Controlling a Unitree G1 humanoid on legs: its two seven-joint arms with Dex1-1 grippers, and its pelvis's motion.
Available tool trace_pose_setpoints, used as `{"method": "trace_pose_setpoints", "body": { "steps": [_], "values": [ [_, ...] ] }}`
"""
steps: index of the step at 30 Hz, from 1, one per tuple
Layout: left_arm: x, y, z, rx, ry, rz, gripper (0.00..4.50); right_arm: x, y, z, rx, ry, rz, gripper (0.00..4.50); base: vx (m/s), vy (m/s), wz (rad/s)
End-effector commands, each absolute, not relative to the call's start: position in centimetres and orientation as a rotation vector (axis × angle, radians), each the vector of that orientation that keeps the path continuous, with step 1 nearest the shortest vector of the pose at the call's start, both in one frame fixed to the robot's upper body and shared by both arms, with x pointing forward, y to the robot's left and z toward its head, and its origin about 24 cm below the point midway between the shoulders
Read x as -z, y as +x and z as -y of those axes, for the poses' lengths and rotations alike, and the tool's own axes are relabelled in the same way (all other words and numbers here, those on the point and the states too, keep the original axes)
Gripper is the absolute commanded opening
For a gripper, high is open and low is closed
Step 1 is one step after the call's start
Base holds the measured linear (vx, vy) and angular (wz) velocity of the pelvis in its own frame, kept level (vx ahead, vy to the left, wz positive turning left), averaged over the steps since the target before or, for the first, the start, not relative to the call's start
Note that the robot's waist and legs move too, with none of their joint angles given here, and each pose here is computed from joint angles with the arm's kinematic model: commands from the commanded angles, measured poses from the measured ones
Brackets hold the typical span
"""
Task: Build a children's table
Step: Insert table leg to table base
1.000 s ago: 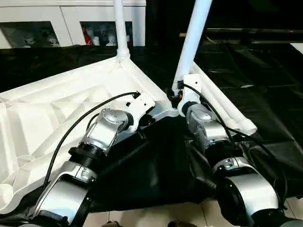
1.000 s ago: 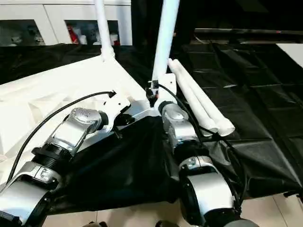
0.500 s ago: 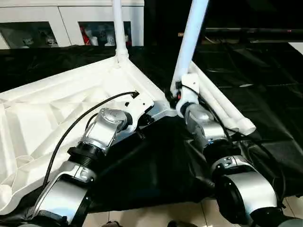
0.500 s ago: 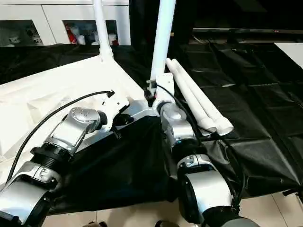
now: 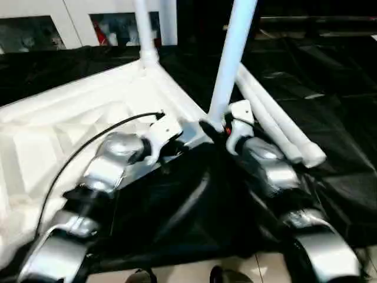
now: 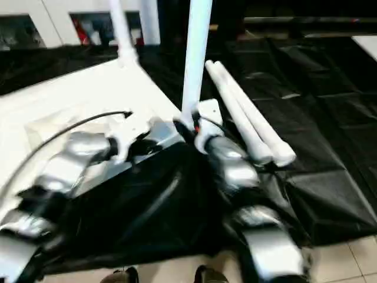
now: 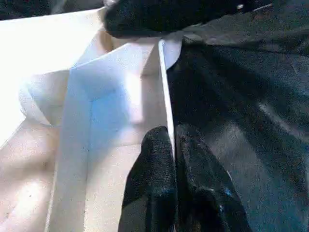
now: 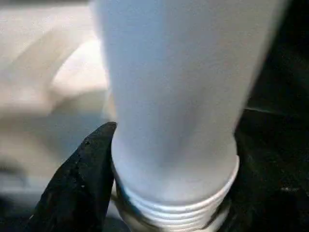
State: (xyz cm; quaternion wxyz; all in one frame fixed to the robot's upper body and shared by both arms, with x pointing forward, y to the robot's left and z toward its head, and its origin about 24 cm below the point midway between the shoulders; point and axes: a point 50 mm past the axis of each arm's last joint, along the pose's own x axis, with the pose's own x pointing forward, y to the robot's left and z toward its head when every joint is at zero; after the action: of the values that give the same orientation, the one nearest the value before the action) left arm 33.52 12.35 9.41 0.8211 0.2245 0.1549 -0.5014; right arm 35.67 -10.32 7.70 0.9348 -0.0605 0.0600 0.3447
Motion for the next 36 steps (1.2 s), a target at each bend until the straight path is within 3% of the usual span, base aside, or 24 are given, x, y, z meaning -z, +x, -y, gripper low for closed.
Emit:
{"method": "trace_pose_setpoints", "body": {
  "steps": [1, 4, 13, 18, 24, 30, 36],
  "values": [
    [-9.4, 31.8, -9.9, 1.302, 0.47, -0.273, 0.0, -6.0, 33.4, 8.1, -0.948, -0.182, -0.211, 3.17, 0.0, 0.0, 0.0],
    [-9.4, 31.2, -11.5, 1.349, 0.482, -0.301, 0.0, -7.1, 31.8, 10.3, -1.075, -0.224, -0.18, 3.17, 0.0, 0.0, 0.0],
    [-9.5, 31.2, -13.0, 1.384, 0.524, -0.337, 0.0, -8.2, 29.9, 14.6, -1.165, -0.264, -0.207, 3.17, -0.031, 0.007, 0.01],
    [-9.5, 30.9, -13.7, 1.389, 0.526, -0.33, 0.0, -7.7, 29.4, 14.3, -1.241, -0.307, -0.239, 3.17, -0.011, 0.0, 0.0],
    [-9.8, 31.0, -13.9, 1.371, 0.516, -0.324, 0.0, -8.1, 30.7, 14.0, -1.217, -0.339, -0.232, 3.17, 0.0, 0.0, 0.0],
    [-9.8, 31.0, -14.0, 1.367, 0.526, -0.326, 0.0, -7.8, 31.3, 13.2, -1.2, -0.302, -0.226, 2.79, 0.0, 0.0, 0.0],
    [-9.7, 30.8, -14.2, 1.369, 0.522, -0.339, 0.0, -7.0, 31.0, 12.9, -1.206, -0.256, -0.237, 2.74, 0.0, 0.0, 0.0]
  ]
}}
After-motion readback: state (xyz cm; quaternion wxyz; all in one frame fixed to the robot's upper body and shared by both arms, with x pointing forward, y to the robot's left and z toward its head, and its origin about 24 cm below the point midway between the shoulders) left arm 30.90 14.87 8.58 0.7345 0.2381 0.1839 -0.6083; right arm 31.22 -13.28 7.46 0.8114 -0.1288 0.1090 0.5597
